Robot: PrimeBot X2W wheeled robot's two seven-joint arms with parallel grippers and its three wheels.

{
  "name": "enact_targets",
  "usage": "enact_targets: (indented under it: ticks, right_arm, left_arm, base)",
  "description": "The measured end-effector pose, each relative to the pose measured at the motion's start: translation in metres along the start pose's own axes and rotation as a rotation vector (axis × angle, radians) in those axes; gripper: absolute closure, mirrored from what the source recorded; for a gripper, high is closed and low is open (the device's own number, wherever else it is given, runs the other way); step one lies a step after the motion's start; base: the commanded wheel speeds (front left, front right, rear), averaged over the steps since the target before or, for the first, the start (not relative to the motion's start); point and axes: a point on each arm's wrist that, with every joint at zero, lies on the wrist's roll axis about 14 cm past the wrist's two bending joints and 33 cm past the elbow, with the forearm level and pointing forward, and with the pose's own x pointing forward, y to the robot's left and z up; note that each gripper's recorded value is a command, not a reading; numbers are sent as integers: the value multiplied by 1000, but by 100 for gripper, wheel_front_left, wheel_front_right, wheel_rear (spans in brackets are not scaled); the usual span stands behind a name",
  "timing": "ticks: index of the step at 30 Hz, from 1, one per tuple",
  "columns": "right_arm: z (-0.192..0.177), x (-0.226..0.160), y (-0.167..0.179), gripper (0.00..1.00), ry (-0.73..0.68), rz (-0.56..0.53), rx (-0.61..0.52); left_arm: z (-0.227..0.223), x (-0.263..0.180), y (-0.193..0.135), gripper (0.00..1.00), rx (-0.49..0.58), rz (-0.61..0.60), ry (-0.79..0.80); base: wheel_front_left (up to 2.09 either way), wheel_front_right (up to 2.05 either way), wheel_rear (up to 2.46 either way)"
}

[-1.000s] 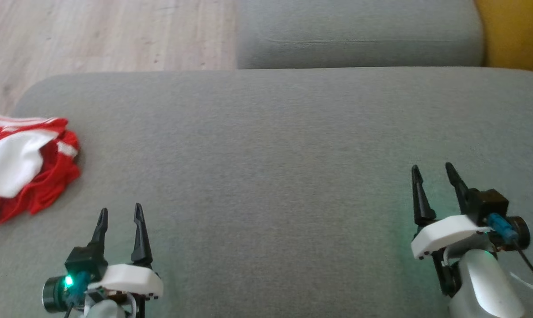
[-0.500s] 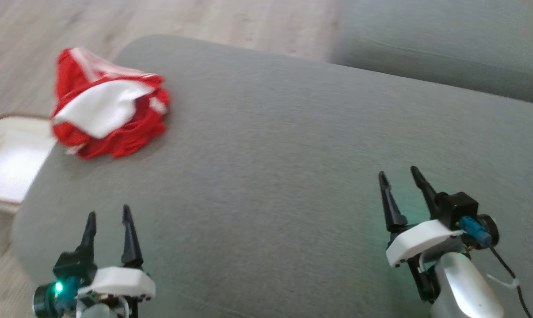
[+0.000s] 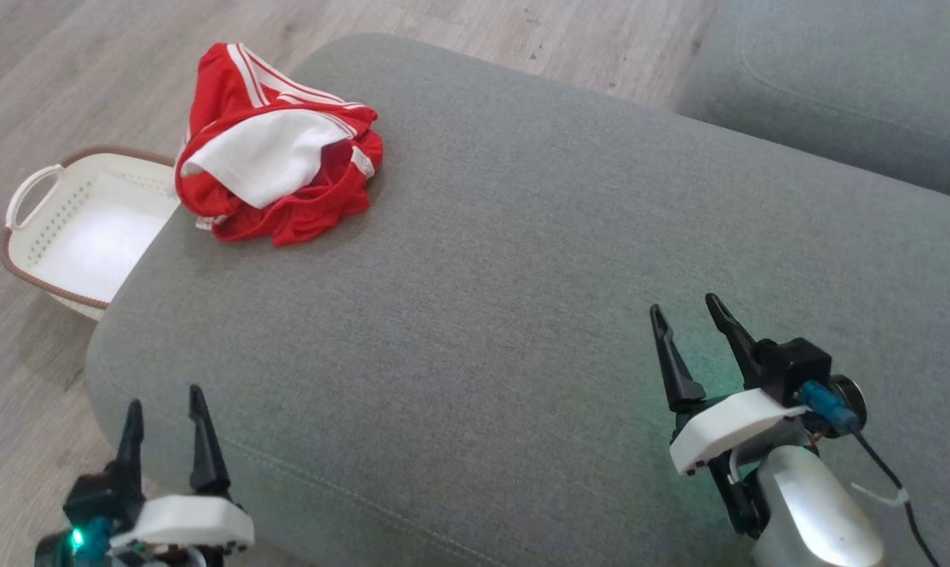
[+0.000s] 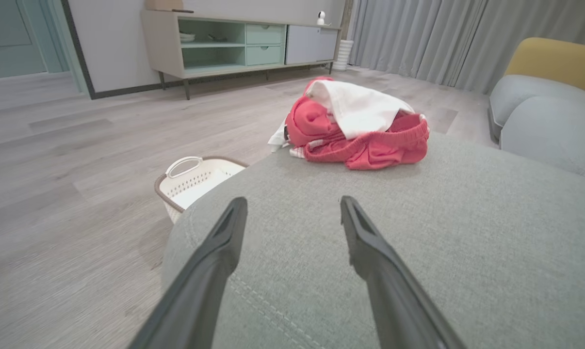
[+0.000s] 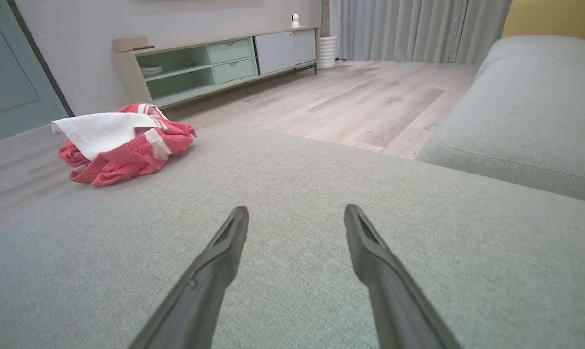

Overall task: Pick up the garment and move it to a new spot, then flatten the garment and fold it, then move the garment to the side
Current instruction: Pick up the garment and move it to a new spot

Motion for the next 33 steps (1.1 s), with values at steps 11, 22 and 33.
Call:
enact_targets:
  ticks: [11, 22, 33]
  right_arm:
    - [-1, 13, -29, 0, -23, -37, 44]
    - [-2, 35, -59, 0, -67, -15, 14]
    - [-27, 31, -100, 0, -31, -63, 17]
  left_arm:
    - [61, 67, -22, 0, 26, -66, -127]
    - [89, 165, -43, 0, 138, -124, -66]
    - [47, 226, -59, 0, 209, -108, 138]
  base:
    - [0, 0, 0]
    - [0, 0, 0]
    - [0, 0, 0]
